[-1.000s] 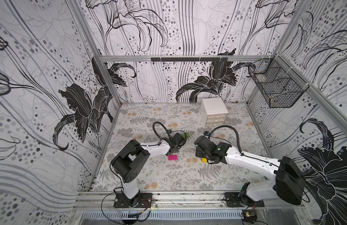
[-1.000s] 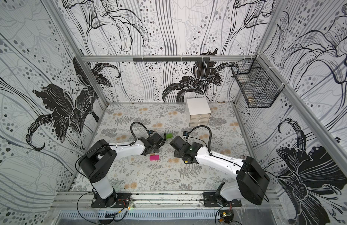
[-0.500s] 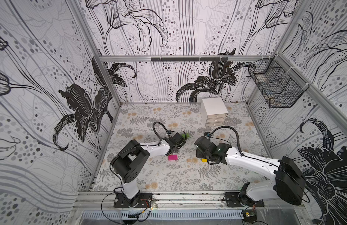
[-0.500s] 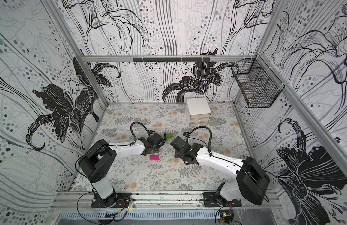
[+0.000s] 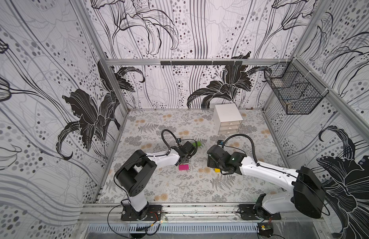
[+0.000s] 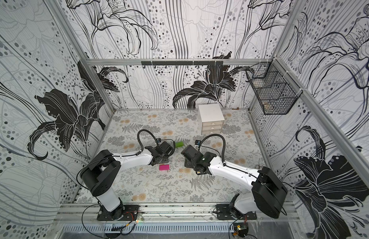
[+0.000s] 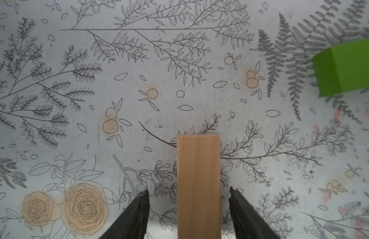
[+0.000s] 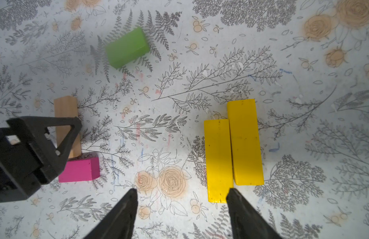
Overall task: Assemble the letter h with building blocks
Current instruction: Adjust the building block at the center of the board.
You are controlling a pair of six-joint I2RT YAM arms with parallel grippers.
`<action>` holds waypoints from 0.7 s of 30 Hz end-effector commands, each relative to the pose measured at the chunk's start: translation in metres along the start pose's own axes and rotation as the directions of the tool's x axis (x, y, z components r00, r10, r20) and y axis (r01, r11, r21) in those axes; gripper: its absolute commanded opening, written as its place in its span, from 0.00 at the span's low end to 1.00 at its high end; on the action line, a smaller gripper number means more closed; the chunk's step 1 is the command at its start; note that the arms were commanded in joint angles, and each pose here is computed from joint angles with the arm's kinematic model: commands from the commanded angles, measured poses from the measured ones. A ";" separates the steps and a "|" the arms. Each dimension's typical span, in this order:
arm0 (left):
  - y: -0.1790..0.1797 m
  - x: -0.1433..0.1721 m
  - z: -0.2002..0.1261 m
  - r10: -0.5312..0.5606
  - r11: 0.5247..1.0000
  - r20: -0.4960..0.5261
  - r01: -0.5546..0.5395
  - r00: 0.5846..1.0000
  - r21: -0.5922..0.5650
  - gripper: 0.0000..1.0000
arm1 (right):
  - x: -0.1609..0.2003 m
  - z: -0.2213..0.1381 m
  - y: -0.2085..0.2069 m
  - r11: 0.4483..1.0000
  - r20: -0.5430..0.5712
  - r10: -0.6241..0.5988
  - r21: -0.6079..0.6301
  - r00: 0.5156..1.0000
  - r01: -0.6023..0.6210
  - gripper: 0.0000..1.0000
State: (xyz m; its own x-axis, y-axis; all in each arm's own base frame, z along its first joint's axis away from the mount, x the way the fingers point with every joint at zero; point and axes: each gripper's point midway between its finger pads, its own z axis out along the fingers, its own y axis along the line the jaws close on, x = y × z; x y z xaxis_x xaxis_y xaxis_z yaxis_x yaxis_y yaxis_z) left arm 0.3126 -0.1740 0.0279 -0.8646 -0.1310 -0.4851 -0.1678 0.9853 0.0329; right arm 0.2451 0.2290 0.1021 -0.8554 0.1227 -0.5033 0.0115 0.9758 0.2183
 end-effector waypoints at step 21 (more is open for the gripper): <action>0.113 -0.020 -0.106 -0.319 0.948 0.280 0.303 0.906 0.100 0.72 | -0.072 0.113 0.074 0.938 -0.171 -0.335 0.036 0.927 0.346 0.93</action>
State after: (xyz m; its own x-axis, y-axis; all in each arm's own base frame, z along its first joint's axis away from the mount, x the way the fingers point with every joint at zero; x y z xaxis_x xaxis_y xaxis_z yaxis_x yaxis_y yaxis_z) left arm 0.2699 -0.0829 0.1445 -0.6077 -0.3648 -0.7054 -0.3348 0.9232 -0.1890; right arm 0.3660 0.3127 0.0713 -0.8865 -0.1446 -0.4396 -0.1940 0.9786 0.0693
